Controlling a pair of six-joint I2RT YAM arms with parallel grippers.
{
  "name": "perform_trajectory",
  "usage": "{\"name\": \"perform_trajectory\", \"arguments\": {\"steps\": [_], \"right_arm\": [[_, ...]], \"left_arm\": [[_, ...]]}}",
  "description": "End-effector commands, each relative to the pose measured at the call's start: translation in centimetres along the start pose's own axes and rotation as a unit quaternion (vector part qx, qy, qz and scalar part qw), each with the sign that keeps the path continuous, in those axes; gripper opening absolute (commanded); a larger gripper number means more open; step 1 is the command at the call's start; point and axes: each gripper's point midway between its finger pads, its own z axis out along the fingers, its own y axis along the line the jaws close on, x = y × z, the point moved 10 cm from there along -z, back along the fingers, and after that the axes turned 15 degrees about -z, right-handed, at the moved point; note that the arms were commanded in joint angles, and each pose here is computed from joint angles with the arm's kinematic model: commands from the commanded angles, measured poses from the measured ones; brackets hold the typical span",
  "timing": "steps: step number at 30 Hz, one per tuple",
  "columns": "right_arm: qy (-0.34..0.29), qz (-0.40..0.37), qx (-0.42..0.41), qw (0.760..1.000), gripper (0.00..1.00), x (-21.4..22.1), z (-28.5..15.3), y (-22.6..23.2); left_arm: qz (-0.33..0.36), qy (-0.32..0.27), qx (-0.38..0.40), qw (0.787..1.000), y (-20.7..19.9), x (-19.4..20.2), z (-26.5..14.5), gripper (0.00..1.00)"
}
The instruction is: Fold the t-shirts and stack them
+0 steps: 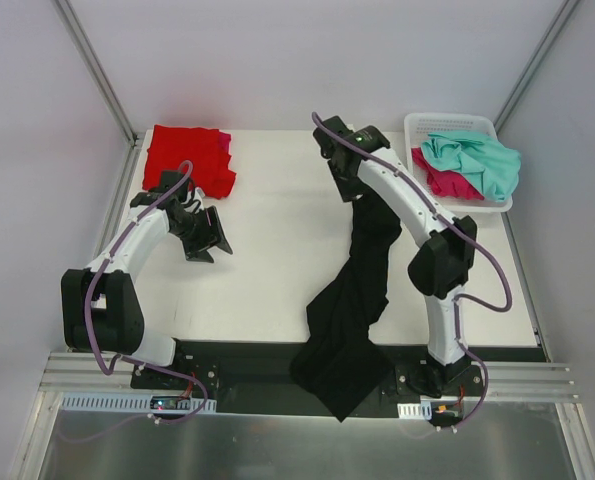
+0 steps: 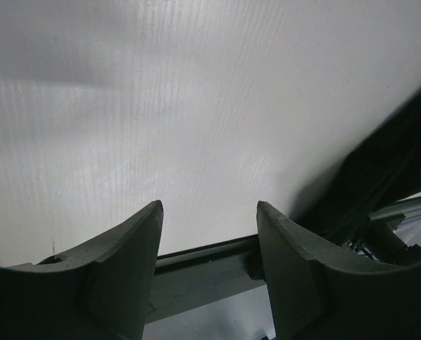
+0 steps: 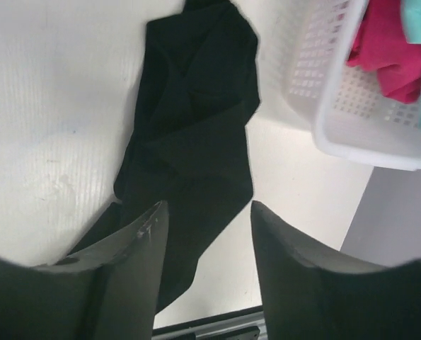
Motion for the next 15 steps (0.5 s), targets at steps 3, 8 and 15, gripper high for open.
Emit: {"name": "perform_trajectory", "arguments": {"steps": [3,8,15], "right_arm": [[0.057,-0.041,-0.071,0.995,0.71,0.6,4.2,3.6],[0.079,-0.055,-0.084,0.992,0.74,0.1,6.5,5.0],[0.112,-0.069,-0.078,0.988,0.74,0.8,8.9,5.5]], "left_arm": [[0.012,0.0,0.014,1.0,-0.3,0.7,-0.6,0.56],[0.013,0.003,0.01,1.0,-0.2,0.6,-0.4,0.56],[0.015,0.004,0.009,1.0,-0.4,0.3,-0.4,0.56]]}}
